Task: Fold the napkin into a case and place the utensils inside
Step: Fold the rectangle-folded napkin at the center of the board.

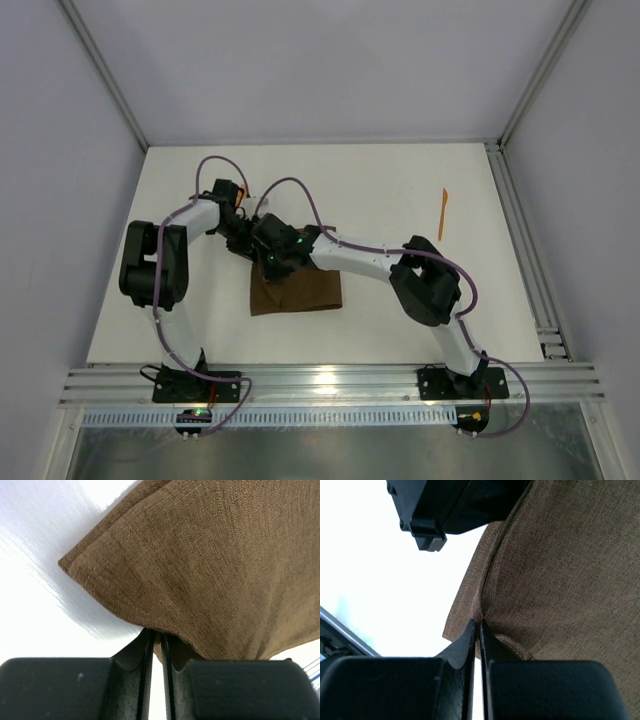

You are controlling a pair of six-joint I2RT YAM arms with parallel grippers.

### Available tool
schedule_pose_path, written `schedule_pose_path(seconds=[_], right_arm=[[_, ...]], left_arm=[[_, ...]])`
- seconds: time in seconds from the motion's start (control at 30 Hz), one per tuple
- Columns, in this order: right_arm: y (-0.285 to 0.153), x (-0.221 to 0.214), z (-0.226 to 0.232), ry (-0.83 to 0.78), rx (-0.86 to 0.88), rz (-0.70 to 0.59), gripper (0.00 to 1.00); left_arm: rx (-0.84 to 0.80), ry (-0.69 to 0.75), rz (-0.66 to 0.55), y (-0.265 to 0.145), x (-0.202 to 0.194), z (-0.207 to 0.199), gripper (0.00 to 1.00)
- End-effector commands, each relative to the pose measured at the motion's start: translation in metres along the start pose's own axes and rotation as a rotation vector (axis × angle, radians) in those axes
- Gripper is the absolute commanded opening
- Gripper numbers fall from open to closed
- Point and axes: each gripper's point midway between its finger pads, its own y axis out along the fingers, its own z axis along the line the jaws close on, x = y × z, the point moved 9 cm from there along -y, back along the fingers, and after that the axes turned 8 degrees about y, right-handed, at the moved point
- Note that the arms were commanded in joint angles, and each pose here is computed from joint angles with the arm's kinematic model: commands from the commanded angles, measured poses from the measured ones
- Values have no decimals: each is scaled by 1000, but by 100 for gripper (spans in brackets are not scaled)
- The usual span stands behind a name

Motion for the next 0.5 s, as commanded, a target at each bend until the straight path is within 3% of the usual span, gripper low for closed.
schedule_pose_path(seconds=[0.0, 0.2, 0.47], right_arm=[[-6, 11, 14, 74, 64, -54, 3], [-2, 20, 6, 143, 62, -78, 3], [5, 24, 1, 189, 49, -93, 3]], left_arm=[[8, -11, 24, 5, -9, 2, 13], [31, -11, 6, -7, -7, 6, 23], [104, 14, -13, -33, -6, 12, 29]])
